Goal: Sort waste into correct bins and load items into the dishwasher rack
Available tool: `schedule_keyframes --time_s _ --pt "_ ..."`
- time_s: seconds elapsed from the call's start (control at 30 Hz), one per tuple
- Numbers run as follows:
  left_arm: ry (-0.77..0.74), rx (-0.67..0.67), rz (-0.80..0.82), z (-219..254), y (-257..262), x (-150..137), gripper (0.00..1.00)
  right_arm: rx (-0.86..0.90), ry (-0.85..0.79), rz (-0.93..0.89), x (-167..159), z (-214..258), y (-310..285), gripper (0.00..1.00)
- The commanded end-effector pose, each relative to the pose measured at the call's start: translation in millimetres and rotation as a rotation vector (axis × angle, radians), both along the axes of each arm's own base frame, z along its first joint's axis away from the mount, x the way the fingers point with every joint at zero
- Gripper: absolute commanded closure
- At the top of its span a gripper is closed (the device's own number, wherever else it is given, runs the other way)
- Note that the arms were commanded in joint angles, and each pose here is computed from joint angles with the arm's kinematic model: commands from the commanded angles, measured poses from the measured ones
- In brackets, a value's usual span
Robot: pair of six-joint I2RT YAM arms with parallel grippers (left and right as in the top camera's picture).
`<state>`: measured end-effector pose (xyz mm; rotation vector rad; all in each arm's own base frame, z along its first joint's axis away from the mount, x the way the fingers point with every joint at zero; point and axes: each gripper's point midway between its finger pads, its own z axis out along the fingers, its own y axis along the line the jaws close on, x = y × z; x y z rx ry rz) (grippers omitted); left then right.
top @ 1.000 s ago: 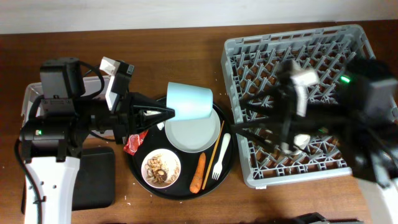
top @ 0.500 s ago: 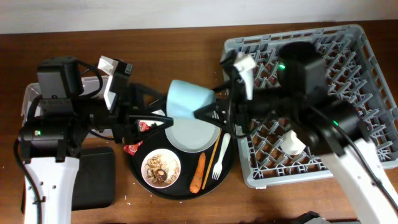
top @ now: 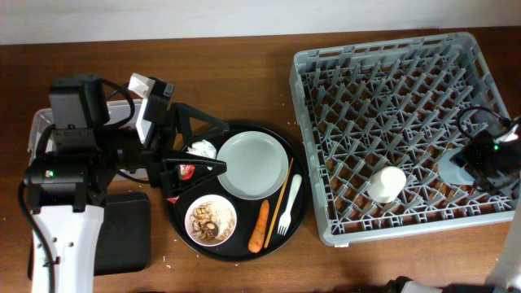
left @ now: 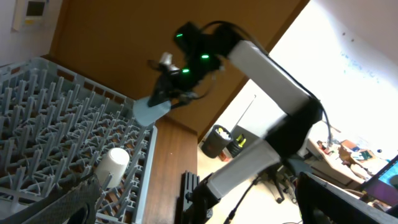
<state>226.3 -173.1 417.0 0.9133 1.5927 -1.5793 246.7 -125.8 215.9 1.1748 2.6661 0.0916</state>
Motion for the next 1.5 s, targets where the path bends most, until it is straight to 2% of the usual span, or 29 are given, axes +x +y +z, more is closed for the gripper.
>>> schedule_keyframes --time_s 0.0,0.07,0.2,0.27,0.37,0.43,0.47,0.5,0.53,0.6,0.63,0.67,0.73,0.77,0.8,0.83,0.9,0.93,0.97,1.0,1.1,1.17,1.23,1.33,1.47 --pt "-0.029 -0.009 -0.013 6.9 -0.6 -6.3 0.01 0.031 0.113 -0.008 13.2 -37.0 -15.5 0.56" --pt "-0.029 -0.009 -0.013 6.9 -0.6 -6.3 0.01 0.068 0.179 -0.006 17.0 -59.0 -17.9 0.55" --pt "-0.029 -0.009 -0.014 7.0 -0.6 -6.3 0.01 0.087 0.202 0.042 17.1 -81.9 -12.1 0.42" --pt "-0.024 -0.009 -0.014 6.9 -0.6 -6.4 0.01 0.089 0.157 0.141 28.4 -75.6 2.5 0.30" --pt "-0.004 -0.009 -0.014 7.0 -0.6 -6.3 0.01 0.014 0.040 0.183 38.0 -36.4 11.0 0.20" --pt "-0.003 -0.009 -0.014 6.9 -0.6 -6.4 0.01 0.014 -0.092 0.219 38.1 8.1 24.9 0.20" --pt "-0.003 -0.003 -0.006 5.9 -0.6 -5.0 0.01 0.037 -0.198 0.295 38.8 36.8 41.5 0.21" --pt "0.018 0.032 0.036 -1.0 -0.6 1.2 0.01 0.059 -0.377 0.404 33.3 86.2 69.7 0.20" --pt "0.092 0.223 0.219 -38.2 1.4 23.6 0.01 0.031 -0.537 0.463 16.2 134.4 91.9 0.16" --pt "0.263 0.653 0.629 -114.0 42.2 59.1 0.01 -0.025 -0.667 0.496 -12.1 170.9 111.5 0.10" --pt "0.241 0.864 0.770 -139.3 60.0 65.7 0.01 -0.048 -0.700 0.498 -25.8 179.1 117.9 0.09" --pt "0.201 0.917 0.743 -151.6 44.9 66.9 0.01 -0.064 -0.722 0.502 -37.9 184.4 123.8 0.09" --pt "0.217 0.951 0.690 -170.9 29.2 70.3 0.02 -0.039 -0.727 0.512 -45.2 184.4 131.2 0.09" --pt "0.285 1.029 0.710 -197.2 34.1 81.7 0.29 -0.020 -0.704 0.508 -46.5 179.5 132.0 0.09" --pt "0.374 1.088 0.779 -219.1 44.1 93.1 0.29 -0.007 -0.693 0.507 -45.4 177.1 132.1 0.09" --pt "0.441 1.120 0.758 -240.8 41.8 97.9 0.38 -0.001 -0.687 0.507 -44.1 175.9 131.8 0.09" --pt "0.521 1.163 0.710 -270.1 36.2 100.2 0.42 0.033 -0.678 0.568 -41.5 173.5 143.5 0.09" --pt "0.542 1.182 0.703 -280.2 36.1 102.2 0.42 0.039 -0.669 0.646 -40.6 171.0 153.4 0.09" --pt "0.549 1.190 0.698 -283.0 36.1 101.7 0.46 0.055 -0.649 0.713 -41.7 166.5 162.8 0.09" --pt "0.556 1.197 0.695 -281.5 37.8 97.7 0.48 0.062 -0.620 0.741 -43.6 161.2 166.8 0.09" --pt "0.622 1.340 0.737 -280.0 66.7 69.2 0.47 0.069 -0.558 0.740 -50.5 151.3 166.7 0.09" --pt "0.601 1.324 0.753 -277.6 65.9 74.5 0.43 0.060 -0.550 0.767 -52.9 149.5 167.3 0.08" --pt "0.490 1.281 0.806 -279.7 63.2 101.3 0.42 0.066 -0.542 0.766 -52.2 148.1 167.1 0.13" --pt "0.423 1.209 0.857 -315.6 56.7 123.5 0.42 0.074 -0.531 0.764 -50.4 146.0 166.7 0.13" --pt "0.438 1.170 0.818 -346.7 43.5 132.6 0.46 0.112 -0.477 0.756 -46.5 136.8 166.0 0.14"
